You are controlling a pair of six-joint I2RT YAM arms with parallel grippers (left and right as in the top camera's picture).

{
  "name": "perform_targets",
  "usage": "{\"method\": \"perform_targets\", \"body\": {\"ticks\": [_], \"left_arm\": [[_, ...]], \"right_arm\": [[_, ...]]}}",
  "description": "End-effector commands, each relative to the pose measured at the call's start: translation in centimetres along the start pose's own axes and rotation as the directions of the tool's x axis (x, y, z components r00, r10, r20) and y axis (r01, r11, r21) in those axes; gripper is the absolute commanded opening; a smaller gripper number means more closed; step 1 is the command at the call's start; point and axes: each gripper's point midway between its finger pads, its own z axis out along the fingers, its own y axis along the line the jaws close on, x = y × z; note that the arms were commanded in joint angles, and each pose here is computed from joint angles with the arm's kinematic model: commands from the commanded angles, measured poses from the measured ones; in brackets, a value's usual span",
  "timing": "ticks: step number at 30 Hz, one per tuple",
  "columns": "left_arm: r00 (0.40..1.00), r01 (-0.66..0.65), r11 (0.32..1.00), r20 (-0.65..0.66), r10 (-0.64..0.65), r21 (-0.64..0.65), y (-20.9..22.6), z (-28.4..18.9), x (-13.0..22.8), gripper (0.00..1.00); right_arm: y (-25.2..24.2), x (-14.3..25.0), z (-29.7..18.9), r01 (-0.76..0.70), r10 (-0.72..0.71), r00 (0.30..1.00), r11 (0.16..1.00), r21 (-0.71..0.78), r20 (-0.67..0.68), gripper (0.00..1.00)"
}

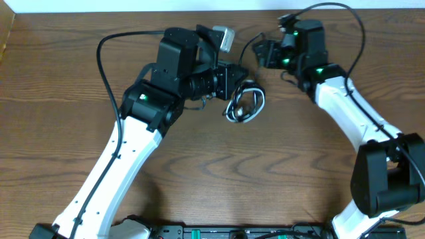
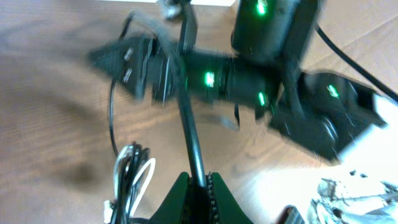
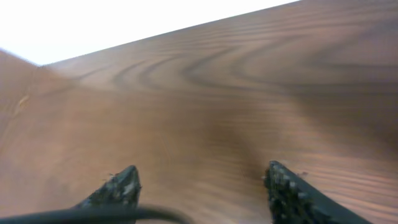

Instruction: Untangle cables

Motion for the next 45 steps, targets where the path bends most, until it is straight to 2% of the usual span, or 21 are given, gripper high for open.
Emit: {"method": "perform_targets", "body": {"ticks": [1,5,9,12,16,19,23,26,29,45], "left_arm": [[1.0,-0.007,0.999,0.024,0.006,0.04,-2.0,-3.4,-0.4,0.07],[0.999,0.037,0.999,0.024,-0.036,-0.007,-0.7,-5.3,0.0,0.07],[0.998,0.065,0.997,0.023,-0.064,-0.034,0.4,-5.7,0.0,0.07],[0.997,0.073,0.997,0.013,-0.072,-0.038,0.9,-5.1,0.0,0.07],[0.997,0.08,0.996,0.005,-0.079,-0.041,1.8,-3.8,-0.2,0.07],[0.996,0.087,0.995,0.023,-0.086,-0.055,2.7,-2.8,-0.9,0.07],[0.969,0.234,0.952,0.122,-0.213,-0.199,6.5,-1.9,-2.3,0.07],[0.939,0.319,0.915,0.214,-0.27,-0.248,8.2,-1.8,-3.6,0.07],[0.919,0.357,0.903,0.262,-0.294,-0.24,8.5,-1.7,-4.5,0.08],[0.889,0.382,0.908,0.336,-0.311,-0.17,7.8,-1.9,-6.7,0.08]], "right_arm": [[-5.8,-2.8,-1.1,-0.076,0.065,0.995,0.988,0.135,0.082,0.57],[-11.2,-3.4,-2.9,-0.147,0.123,0.987,0.954,0.262,0.107,0.53],[-14.6,-2.4,-4.5,-0.205,0.19,0.979,0.921,0.333,0.076,0.5],[-14.7,-1.5,-4.5,-0.203,0.203,0.978,0.922,0.329,0.034,0.53],[-10.9,-0.4,-3.7,-0.097,0.108,0.991,0.987,0.132,-0.078,0.61],[-7.7,0.4,-3.5,-0.085,0.079,0.988,0.996,-0.038,-0.136,0.65],[-3.6,1.6,-3.8,-0.089,0.04,0.978,0.968,-0.237,-0.205,0.67],[-1.8,3.1,-3.6,-0.08,0.007,0.967,0.956,-0.281,-0.253,0.7],[-0.4,4.7,-3.4,-0.034,-0.059,0.956,0.95,-0.31,-0.286,0.71],[7.8,9.4,-2.1,0.129,-0.298,0.906,0.871,-0.473,-0.3,0.72]]}}
